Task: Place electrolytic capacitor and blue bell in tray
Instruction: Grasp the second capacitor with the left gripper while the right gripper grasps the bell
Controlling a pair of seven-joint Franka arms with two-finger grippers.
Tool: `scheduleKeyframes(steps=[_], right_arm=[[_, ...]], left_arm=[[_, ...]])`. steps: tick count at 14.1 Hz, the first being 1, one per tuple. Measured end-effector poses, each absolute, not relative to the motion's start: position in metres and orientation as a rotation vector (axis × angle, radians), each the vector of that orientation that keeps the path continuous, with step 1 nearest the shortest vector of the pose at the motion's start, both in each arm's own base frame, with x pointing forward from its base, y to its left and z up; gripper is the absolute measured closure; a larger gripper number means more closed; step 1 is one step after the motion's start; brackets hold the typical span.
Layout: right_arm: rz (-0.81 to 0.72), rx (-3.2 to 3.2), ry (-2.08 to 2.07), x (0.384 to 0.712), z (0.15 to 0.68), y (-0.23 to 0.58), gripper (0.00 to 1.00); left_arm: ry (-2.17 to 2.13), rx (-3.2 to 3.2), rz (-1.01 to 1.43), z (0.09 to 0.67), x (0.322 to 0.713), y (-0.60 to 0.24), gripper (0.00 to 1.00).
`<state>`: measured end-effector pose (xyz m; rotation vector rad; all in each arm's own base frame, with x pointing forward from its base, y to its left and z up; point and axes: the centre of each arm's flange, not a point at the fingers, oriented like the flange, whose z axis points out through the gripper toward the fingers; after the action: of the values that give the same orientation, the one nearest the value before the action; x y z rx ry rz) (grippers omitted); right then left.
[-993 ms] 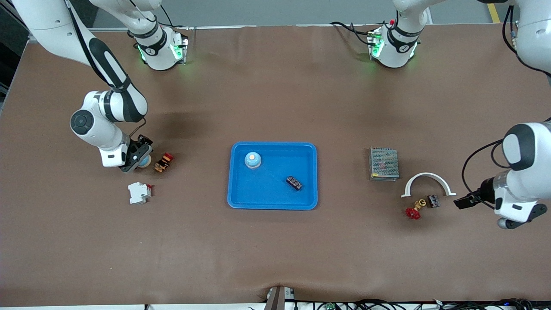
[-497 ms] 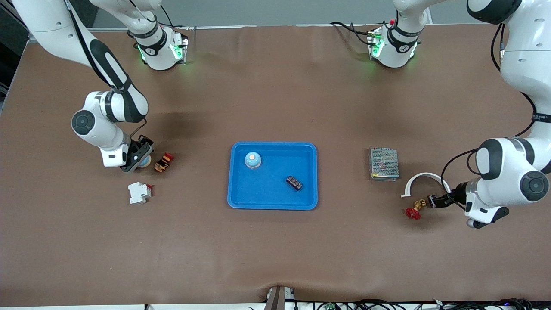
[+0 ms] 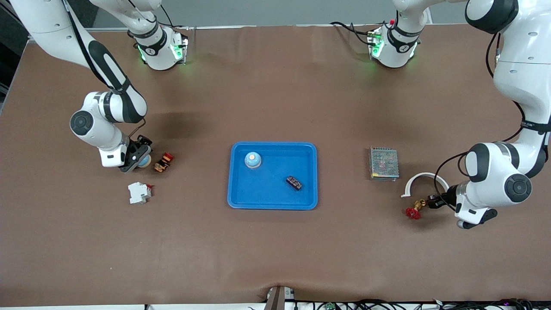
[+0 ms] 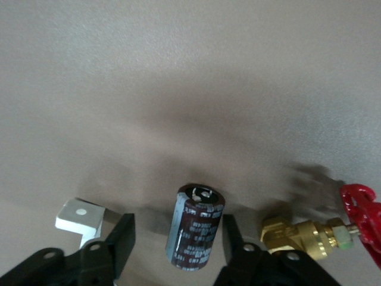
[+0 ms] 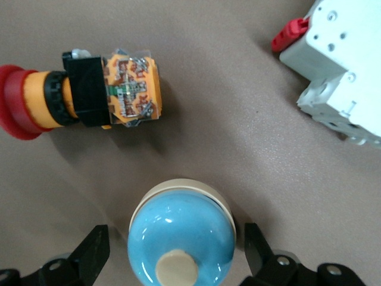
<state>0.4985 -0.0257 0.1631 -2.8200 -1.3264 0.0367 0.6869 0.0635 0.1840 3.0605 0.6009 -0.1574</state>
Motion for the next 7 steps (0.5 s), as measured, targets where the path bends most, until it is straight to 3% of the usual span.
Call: scheduleKeyframes(steps=[1, 2, 3, 4, 7], right_arm=[[0.031, -2.822, -1.327, 0.499, 0.164, -0.026, 0.07], [0.031, -2.822, -1.327, 0.499, 0.164, -0.026, 0.07], [0.024, -2.825, -1.327, 0.500, 0.164, -0.026, 0.12], [0.015, -2.828, -1.327, 0.501, 0.165, -0.027, 0.22], [0.009, -2.829, -1.329, 0.502, 0.167, -0.026, 0.33]], left_arm=[[0.599, 3.061, -0.161, 0.183, 0.686, 0.062, 0.48], [0.596, 3.062, -0.160, 0.183, 0.687, 0.062, 0.61], [0.593, 3.064, -0.158, 0.183, 0.687, 0.062, 0.67], [0.591, 3.065, -0.157, 0.183, 0.687, 0.061, 0.67], [0.580, 3.071, -0.134, 0.195, 0.691, 0.059, 0.67]])
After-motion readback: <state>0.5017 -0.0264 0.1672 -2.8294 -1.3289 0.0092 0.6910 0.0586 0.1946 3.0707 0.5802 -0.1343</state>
